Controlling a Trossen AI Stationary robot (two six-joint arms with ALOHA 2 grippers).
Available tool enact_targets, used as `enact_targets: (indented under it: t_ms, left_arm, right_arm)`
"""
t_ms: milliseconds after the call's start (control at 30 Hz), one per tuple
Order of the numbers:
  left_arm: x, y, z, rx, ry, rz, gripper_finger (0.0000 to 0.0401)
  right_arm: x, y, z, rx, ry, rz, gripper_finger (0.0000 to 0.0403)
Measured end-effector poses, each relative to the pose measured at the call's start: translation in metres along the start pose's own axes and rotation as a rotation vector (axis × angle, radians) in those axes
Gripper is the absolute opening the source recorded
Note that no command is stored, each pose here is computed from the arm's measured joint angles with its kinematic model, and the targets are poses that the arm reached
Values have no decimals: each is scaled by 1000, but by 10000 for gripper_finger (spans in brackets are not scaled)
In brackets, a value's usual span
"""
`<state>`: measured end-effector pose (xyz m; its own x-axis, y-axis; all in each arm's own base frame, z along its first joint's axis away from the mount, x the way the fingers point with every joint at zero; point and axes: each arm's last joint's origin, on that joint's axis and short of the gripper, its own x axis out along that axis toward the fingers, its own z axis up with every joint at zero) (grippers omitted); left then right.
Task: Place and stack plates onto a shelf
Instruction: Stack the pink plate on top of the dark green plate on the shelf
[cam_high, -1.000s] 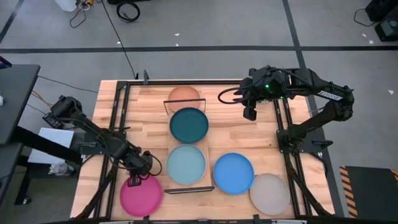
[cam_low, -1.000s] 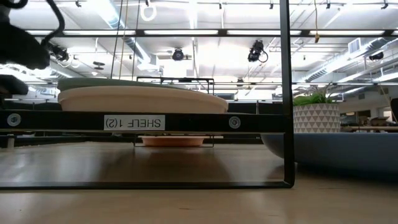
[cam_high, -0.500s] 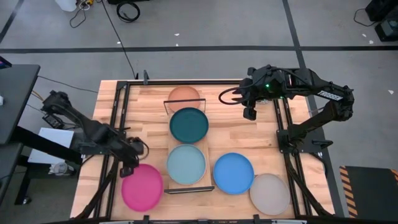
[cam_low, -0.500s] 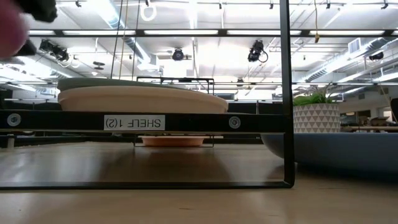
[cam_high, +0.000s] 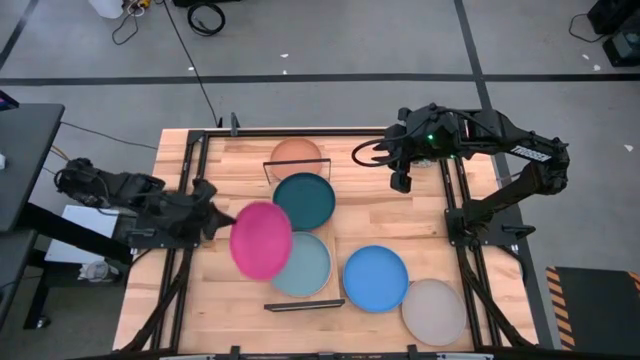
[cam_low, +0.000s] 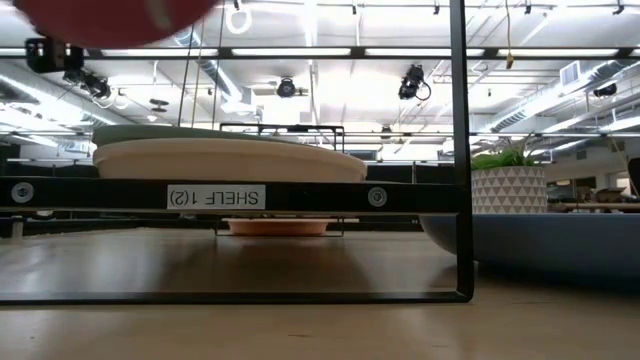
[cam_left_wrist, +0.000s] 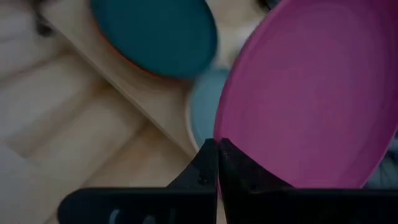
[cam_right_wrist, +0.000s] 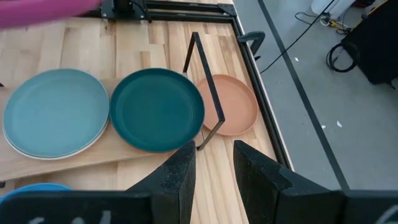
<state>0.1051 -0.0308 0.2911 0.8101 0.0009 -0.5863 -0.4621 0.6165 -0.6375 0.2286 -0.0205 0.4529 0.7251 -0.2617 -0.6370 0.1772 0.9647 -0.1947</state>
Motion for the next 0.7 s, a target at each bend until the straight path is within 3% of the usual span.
enact_targets:
  t_ms: [167, 400, 700]
  left_arm:
    - [17, 0, 7, -173, -25, 92, 3]
    - [60, -6, 18, -468, 62, 147, 13]
    - [112, -6, 37, -492, -12, 179, 12]
  right_arm:
    - [0, 0, 1, 3, -15, -1, 114]
    - [0, 0, 6, 4, -62, -3, 114]
    - [0, 1, 8, 35, -80, 22, 114]
